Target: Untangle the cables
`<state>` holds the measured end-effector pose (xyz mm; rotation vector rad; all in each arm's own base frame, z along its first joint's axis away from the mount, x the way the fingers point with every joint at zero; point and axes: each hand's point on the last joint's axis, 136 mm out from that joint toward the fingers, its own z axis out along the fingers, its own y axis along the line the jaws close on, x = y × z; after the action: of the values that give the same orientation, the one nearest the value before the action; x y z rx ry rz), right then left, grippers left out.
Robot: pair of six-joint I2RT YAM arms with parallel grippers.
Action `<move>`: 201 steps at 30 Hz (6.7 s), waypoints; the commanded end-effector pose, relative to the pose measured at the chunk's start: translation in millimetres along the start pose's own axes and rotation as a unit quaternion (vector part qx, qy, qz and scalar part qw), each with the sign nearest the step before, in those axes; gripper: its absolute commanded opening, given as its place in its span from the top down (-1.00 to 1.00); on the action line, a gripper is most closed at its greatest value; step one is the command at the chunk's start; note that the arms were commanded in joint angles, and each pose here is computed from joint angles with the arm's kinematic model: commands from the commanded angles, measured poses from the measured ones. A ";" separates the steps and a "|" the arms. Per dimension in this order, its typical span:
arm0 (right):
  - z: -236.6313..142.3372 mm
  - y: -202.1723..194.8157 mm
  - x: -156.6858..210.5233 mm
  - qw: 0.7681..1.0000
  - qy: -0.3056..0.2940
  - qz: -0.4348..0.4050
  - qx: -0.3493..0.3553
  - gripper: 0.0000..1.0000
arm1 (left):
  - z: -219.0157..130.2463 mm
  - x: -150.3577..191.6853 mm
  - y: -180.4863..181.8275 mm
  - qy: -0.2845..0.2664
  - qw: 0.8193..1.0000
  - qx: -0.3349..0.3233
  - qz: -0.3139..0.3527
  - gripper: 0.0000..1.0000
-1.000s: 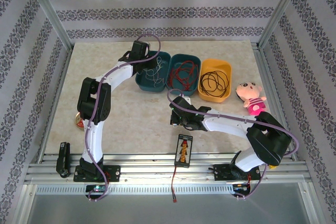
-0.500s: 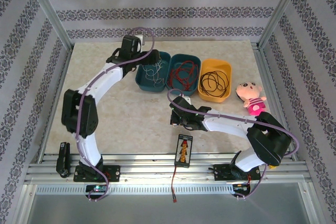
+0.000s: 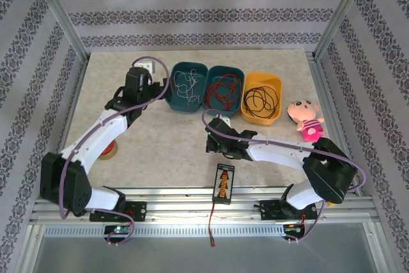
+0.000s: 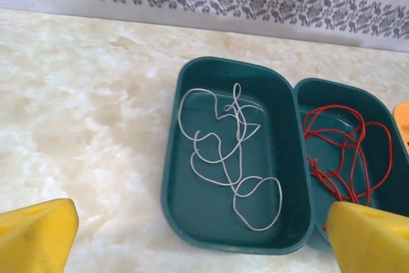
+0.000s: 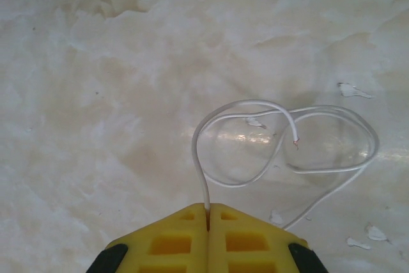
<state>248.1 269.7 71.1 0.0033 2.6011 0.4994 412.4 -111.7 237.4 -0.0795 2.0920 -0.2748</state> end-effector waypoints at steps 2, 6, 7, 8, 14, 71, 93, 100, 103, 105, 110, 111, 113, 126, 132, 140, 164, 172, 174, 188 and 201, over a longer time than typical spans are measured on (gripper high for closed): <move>-13.5 19.9 -16.8 0.999 -0.033 -0.028 -0.015 1.00 | -26.1 5.0 21.6 -0.036 0.999 -0.030 -0.021 -0.99; -18.5 30.5 -21.7 0.998 -0.041 -0.042 -0.027 1.00 | -41.8 34.4 40.5 -0.036 0.997 -0.053 -0.038 -0.99; -20.6 34.1 -23.2 0.997 -0.044 -0.046 -0.032 1.00 | -43.9 43.8 46.0 -0.036 0.997 -0.059 -0.042 -0.99; -23.0 37.6 -24.7 0.997 -0.047 -0.052 -0.036 1.00 | -45.7 52.5 51.2 -0.035 0.996 -0.065 -0.045 -0.99; -43.0 57.6 -36.8 0.993 -0.074 -0.075 -0.061 1.00 | -58.7 96.2 74.8 -0.008 0.994 -0.100 -0.053 -0.99; -23.6 131.3 -271.3 0.966 -0.193 -0.171 -0.016 1.00 | -77.5 162.5 86.3 -0.004 0.986 -0.068 -0.155 -0.99; 55.5 116.5 -268.7 0.973 -0.136 -0.187 0.027 0.96 | -79.9 161.4 87.1 -0.004 0.986 -0.071 -0.152 -0.99; 73.0 104.2 -249.1 0.978 -0.102 -0.179 0.032 0.67 | -79.9 161.1 87.5 -0.004 0.986 -0.073 -0.149 -0.99; 74.5 102.2 -244.1 0.979 -0.094 -0.179 0.031 0.57 | -79.8 160.2 86.7 -0.004 0.986 -0.071 -0.150 -0.99; 74.7 101.5 -242.3 0.979 -0.090 -0.179 0.028 0.51 | -80.0 159.5 86.1 -0.004 0.986 -0.070 -0.150 -0.99; 67.0 101.9 -241.2 0.980 -0.087 -0.179 0.024 0.47 | -80.3 160.3 86.7 -0.002 0.986 -0.071 -0.152 -0.99; 63.4 102.4 -241.4 0.980 -0.087 -0.178 0.022 0.46 | -80.4 160.3 87.2 -0.002 0.986 -0.073 -0.152 -0.99; 54.7 104.0 -241.2 0.979 -0.090 -0.179 0.017 0.41 | -81.4 160.0 87.9 0.000 0.986 -0.076 -0.151 -0.99; -19.1 60.2 -210.7 0.977 -0.125 -0.167 0.040 -0.14 | -91.9 147.8 94.5 -0.002 0.987 -0.104 -0.122 -0.99; -57.5 9.2 -184.6 0.971 -0.161 -0.151 0.091 -0.56 | -103.4 132.4 99.6 -0.020 0.988 -0.121 -0.090 -0.99; -101.3 -62.0 -155.9 0.955 -0.220 -0.112 0.163 -0.96 | -119.5 111.9 111.4 -0.067 0.984 -0.154 -0.055 -0.99; -143.0 -217.5 -121.8 0.890 -0.365 -0.069 0.264 -0.96 | -73.7 97.9 166.0 -0.152 0.960 -0.233 0.002 -0.99; -134.6 -241.9 -116.3 0.888 -0.395 -0.051 0.230 -0.96 | -50.2 103.9 175.1 -0.153 0.970 -0.187 0.002 -0.99; -132.0 -244.2 -115.5 0.889 -0.395 -0.052 0.225 -0.97 | -45.8 103.2 174.6 -0.158 0.971 -0.176 0.011 -0.99; -128.2 -243.5 -118.0 0.867 -0.441 -0.089 0.212 -0.96 | -4.8 97.3 161.5 -0.181 0.979 -0.082 0.035 -0.99; -114.4 -238.9 -136.2 0.861 -0.463 -0.107 0.180 -0.96 | 34.1 113.6 139.2 -0.117 0.990 0.011 0.072 -0.99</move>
<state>326.8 -7.6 120.9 0.0784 1.7692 -0.1194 381.8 10.8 81.9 -0.0583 1.8681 -0.1368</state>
